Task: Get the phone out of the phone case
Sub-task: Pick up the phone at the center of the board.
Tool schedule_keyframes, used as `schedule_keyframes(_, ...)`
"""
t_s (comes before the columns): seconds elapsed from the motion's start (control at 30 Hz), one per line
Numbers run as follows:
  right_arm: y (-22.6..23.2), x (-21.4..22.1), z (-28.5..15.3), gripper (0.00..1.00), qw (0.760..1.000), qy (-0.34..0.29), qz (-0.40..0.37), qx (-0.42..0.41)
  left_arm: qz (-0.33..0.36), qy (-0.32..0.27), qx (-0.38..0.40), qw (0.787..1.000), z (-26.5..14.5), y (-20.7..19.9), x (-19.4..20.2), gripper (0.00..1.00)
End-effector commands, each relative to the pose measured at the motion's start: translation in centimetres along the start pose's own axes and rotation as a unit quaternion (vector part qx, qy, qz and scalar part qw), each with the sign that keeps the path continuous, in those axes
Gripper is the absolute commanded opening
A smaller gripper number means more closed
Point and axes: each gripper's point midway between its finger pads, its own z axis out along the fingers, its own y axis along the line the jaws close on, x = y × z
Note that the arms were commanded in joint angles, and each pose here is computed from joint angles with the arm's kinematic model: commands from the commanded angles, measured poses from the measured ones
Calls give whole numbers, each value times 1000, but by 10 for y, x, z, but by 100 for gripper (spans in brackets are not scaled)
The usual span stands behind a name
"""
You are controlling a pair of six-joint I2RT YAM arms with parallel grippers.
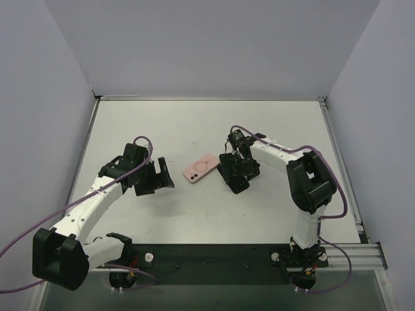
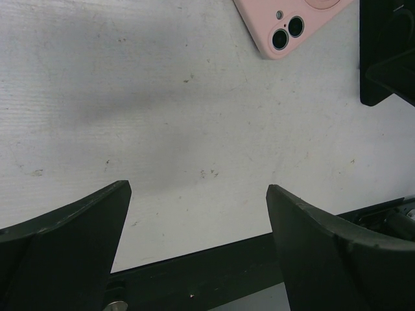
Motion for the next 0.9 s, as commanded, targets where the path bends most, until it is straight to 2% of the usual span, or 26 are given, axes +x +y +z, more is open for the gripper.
schedule_keyframes(0.0, 0, 25, 7, 92, 999, 41, -32, -2, 13, -10, 27, 999, -7, -15, -9, 98)
schedule_keyframes(0.27, -9, 38, 19, 92, 996, 43, -53, 58, 1, -21, 24, 999, -6, -15, -13, 98)
schedule_keyframes(0.43, -4, 37, 32, 90, 998, 32, -38, 47, -16, -28, 12, 999, -8, -9, -11, 98)
schedule_keyframes(0.53, -6, 33, 32, 66, 998, 20, -22, 54, -43, -44, 1, 998, -9, -6, -15, 97)
schedule_keyframes(0.57, -6, 31, 32, 55, 998, 14, -15, 56, -60, -54, -6, 997, -10, -4, -19, 97)
schedule_keyframes(0.6, -6, 28, 27, 39, 999, 4, -8, 51, -67, -59, -7, 996, -10, -5, -23, 97)
schedule_keyframes(0.77, 8, 28, 8, 10, 999, -24, 30, 2, -86, -51, 26, 995, -5, -32, -43, 97)
schedule_keyframes(0.8, 13, 26, -4, 0, 998, -38, 39, -16, -88, -43, 31, 995, -2, -36, -44, 97)
schedule_keyframes(0.87, 14, 29, -11, 0, 997, -46, 59, -26, -94, -45, 49, 993, -2, -47, -49, 97)
